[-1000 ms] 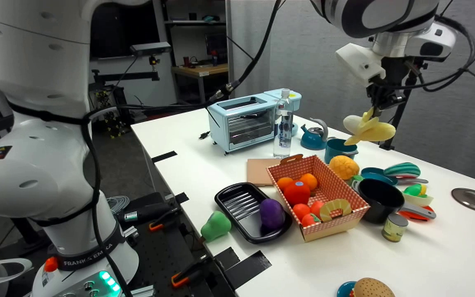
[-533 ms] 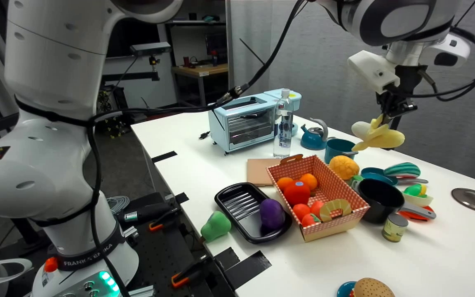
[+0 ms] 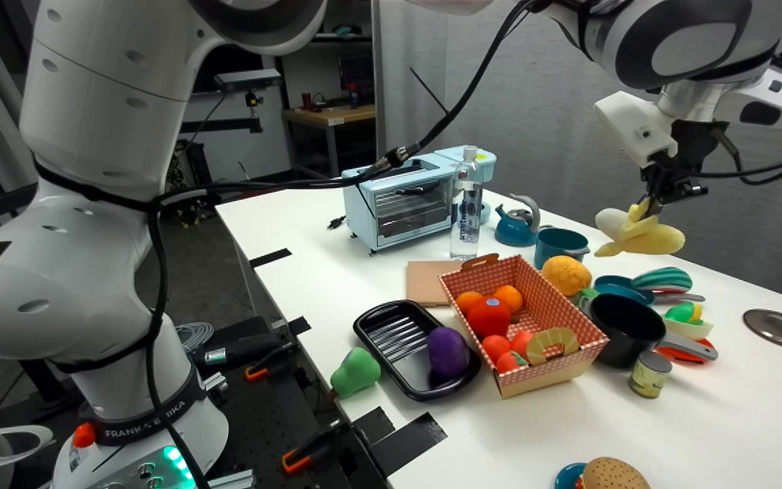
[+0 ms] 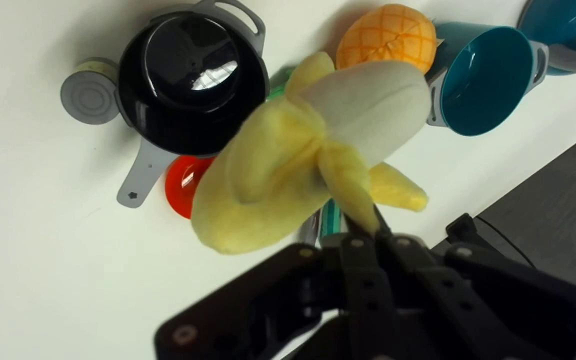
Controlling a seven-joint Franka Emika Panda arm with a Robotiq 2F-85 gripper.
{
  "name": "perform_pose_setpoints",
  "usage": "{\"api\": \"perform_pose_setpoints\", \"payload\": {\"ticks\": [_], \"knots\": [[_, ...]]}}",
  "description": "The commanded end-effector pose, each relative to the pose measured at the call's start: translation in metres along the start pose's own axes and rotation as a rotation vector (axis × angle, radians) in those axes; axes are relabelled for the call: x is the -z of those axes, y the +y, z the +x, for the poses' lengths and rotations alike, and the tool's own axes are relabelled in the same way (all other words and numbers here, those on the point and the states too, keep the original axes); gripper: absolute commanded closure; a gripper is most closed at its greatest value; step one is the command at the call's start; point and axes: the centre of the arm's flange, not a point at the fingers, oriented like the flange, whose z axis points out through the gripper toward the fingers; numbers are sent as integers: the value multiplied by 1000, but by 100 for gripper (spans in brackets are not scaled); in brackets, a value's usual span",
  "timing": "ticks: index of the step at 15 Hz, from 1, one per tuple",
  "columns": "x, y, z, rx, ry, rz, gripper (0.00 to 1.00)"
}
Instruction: Get the toy banana and put it in the black bowl
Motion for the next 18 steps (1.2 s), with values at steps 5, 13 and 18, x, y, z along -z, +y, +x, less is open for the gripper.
{"api": "perform_pose_setpoints", "payload": {"ticks": [5,13,18], "knots": [[-2,18,3,-65,-12,42,99],[-9,12,0,-54,-32,49,57],[-12,7,-2,-46,-38,52,20]]}}
